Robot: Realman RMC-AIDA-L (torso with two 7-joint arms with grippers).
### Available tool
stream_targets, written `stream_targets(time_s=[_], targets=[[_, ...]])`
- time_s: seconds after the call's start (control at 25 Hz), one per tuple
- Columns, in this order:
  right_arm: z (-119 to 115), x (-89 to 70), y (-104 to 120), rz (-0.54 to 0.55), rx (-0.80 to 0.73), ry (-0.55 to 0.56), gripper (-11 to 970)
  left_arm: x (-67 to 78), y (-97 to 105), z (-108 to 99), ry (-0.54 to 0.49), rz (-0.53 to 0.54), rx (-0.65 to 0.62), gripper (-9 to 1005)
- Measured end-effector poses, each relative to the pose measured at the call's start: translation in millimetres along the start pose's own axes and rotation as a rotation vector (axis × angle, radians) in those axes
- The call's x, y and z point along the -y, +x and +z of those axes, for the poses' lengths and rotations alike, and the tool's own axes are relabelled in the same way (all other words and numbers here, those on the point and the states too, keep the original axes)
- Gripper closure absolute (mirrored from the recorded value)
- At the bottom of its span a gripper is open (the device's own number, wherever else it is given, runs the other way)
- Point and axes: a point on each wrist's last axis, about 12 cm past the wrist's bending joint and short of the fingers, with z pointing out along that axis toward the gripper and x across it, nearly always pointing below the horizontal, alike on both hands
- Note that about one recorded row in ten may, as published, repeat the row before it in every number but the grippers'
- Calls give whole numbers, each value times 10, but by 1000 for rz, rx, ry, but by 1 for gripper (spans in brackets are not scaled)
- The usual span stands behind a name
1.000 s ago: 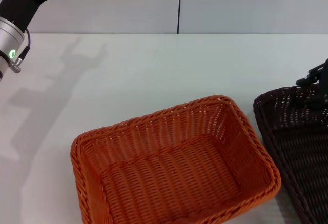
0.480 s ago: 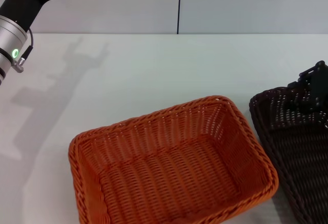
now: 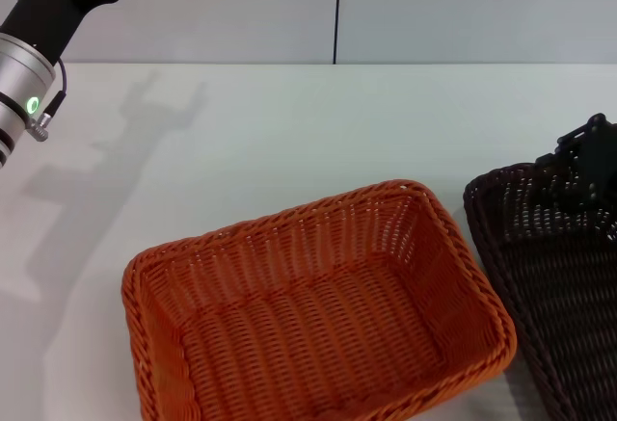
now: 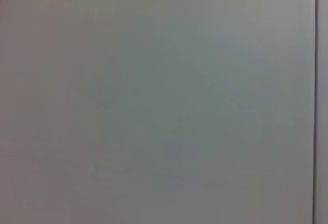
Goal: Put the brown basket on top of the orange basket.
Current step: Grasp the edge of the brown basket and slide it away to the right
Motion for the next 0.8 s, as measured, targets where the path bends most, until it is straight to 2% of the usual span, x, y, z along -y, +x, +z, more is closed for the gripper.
stream_targets(time_s=[0.36,0.64,0.8], targets=[[-10,-12,3,-10,-21,-17,503,-39,-11,-1,-14,5,-1,167],[-122,24,-13,-18,-25,-1,504,-45,-7,-3,-18,20,-3,167],[-220,13,-43,-34,-28,-36,530,-52,-4,-11,-21,26,-5,167]])
